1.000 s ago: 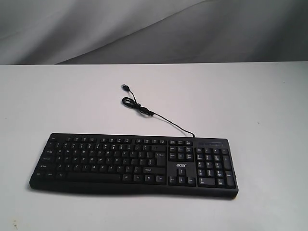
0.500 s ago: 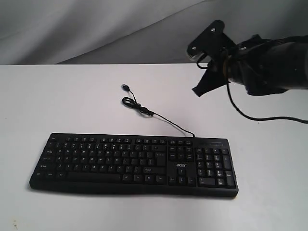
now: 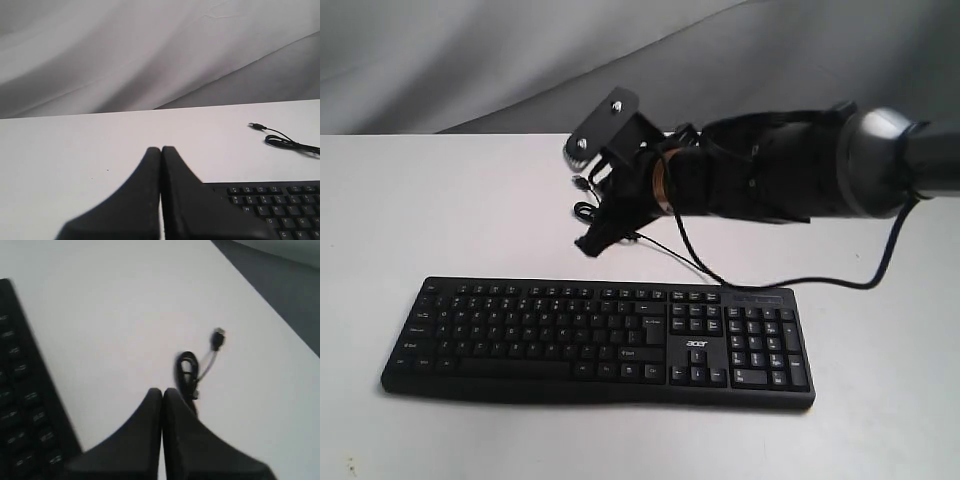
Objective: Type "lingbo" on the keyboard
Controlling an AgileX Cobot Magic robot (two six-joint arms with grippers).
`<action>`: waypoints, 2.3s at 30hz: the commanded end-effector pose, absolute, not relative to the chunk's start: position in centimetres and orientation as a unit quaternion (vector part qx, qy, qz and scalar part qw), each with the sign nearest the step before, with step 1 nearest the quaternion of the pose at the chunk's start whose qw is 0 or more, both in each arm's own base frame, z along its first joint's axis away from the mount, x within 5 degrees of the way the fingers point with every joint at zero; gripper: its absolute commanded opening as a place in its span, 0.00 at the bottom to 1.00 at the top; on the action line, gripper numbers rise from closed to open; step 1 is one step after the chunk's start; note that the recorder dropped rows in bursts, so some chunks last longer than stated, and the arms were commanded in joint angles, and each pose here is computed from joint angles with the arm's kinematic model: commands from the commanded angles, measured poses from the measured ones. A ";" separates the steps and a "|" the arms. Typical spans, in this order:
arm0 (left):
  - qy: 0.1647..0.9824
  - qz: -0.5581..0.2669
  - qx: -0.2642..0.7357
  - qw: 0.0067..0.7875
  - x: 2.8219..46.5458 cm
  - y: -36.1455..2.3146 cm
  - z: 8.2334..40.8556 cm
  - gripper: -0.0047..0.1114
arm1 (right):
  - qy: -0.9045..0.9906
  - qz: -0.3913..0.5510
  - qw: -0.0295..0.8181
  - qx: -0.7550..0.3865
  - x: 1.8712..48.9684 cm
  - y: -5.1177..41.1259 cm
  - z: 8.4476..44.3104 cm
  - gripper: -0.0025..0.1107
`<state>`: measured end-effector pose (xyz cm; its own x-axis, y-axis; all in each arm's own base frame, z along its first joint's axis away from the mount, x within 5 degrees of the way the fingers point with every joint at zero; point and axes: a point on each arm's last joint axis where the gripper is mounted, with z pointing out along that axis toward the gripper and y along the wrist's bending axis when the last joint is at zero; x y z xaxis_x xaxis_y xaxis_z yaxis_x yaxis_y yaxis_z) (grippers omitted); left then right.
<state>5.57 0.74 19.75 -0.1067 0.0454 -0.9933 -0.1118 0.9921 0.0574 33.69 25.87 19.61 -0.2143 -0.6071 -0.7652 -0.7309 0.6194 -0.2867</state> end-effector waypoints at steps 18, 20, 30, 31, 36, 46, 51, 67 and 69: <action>0.740 0.056 -0.021 0.670 5.6 0.7 19.7 0.04 | 0.772 0.149 0.222 -0.577 33.6 28.7 20.6 0.02; 0.740 0.056 -0.021 0.670 5.6 0.7 19.7 0.04 | 0.755 0.180 0.215 -0.592 33.1 29.2 18.7 0.02; 0.740 0.056 -0.021 0.670 5.6 0.7 19.7 0.04 | 0.742 0.243 0.256 -0.570 31.6 28.6 14.6 0.02; 0.740 0.056 -0.021 0.670 5.6 0.7 19.7 0.04 | 0.742 0.242 0.255 -0.571 31.5 28.6 14.5 0.02; 0.740 0.056 -0.021 0.670 5.6 0.7 19.7 0.04 | 0.736 0.232 0.261 -0.580 31.7 28.5 14.4 0.02; 0.740 0.056 -0.021 0.670 5.6 0.7 19.7 0.04 | 0.739 0.225 0.229 -0.592 31.4 28.2 12.8 0.02; 0.740 0.056 -0.021 0.670 5.6 0.7 19.7 0.04 | 0.740 0.231 0.220 -0.592 31.2 28.2 12.8 0.02; 0.740 0.056 -0.021 0.670 5.6 0.7 19.7 0.04 | 0.739 0.228 0.208 -0.599 31.1 28.1 12.0 0.02; 0.740 0.056 -0.021 0.670 5.6 0.7 19.7 0.04 | 0.739 0.228 0.208 -0.599 31.1 28.1 12.0 0.02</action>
